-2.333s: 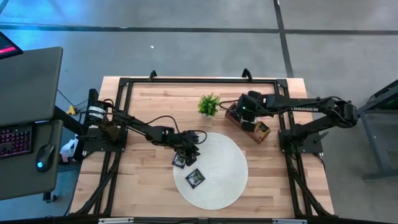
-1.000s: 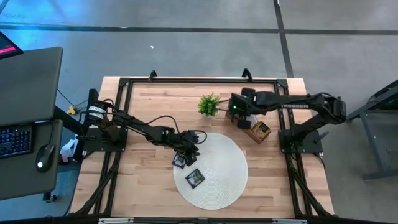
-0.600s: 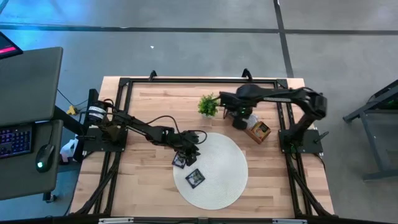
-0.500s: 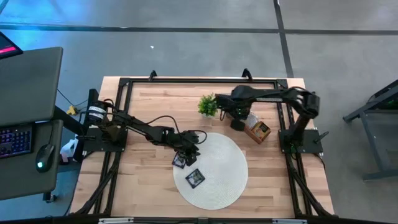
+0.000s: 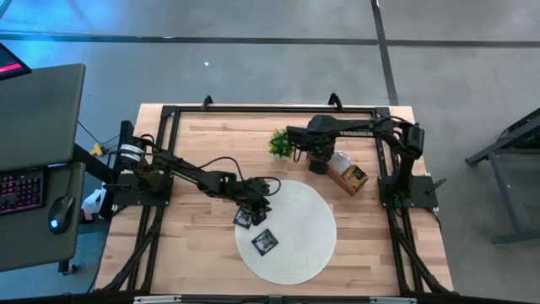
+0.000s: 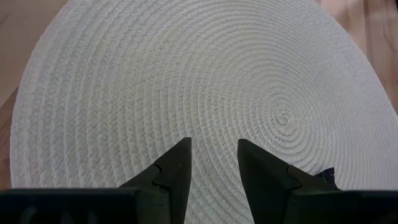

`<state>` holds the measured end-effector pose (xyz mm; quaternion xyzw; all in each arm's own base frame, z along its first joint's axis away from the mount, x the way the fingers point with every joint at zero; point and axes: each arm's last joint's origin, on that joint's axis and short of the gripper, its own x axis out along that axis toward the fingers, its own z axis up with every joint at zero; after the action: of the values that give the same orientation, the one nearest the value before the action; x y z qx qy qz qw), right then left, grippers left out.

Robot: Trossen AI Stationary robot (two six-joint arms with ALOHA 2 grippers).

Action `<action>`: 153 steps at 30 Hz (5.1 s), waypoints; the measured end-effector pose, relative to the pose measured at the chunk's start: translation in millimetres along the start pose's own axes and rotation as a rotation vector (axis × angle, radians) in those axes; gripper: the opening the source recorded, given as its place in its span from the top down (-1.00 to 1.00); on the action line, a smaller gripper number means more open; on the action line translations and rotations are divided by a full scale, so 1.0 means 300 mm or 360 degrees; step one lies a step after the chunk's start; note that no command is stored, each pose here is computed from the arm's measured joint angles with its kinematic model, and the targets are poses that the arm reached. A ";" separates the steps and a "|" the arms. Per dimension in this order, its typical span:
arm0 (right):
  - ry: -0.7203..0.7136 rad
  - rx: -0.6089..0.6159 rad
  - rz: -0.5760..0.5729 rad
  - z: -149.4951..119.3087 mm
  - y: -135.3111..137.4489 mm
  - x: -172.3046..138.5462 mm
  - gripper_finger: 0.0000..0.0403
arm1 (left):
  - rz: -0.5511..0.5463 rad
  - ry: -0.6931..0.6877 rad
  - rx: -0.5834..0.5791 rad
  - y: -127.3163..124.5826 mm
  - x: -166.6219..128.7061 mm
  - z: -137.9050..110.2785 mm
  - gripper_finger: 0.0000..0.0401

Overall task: Pick & Place Tea
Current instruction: Put the black tea bag into the left section of the wooden organizer

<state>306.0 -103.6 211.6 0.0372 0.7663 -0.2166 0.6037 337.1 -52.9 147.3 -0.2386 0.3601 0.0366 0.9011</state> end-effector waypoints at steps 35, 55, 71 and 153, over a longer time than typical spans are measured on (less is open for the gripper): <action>-0.1488 -0.0106 0.0508 -0.320 0.463 -0.290 0.97 | -0.0289 0.0086 0.0058 -0.024 -0.002 0.004 0.36; -0.1708 -0.0118 0.0874 -0.134 0.748 0.011 0.99 | -0.0391 0.0314 -0.0025 -0.101 -0.250 0.024 0.93; -0.1452 -0.0137 0.1130 -0.033 0.881 0.046 0.44 | 0.0308 0.0123 -0.0024 -0.106 -0.408 -0.114 0.98; -0.1648 -0.0571 0.0498 -0.130 0.908 0.021 0.96 | 0.0313 0.0112 -0.0075 -0.107 -0.395 -0.114 0.98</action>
<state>355.7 156.0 134.3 -0.0639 0.3807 0.0191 0.9223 235.8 -84.3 217.8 -0.2244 0.4123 0.1251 0.8741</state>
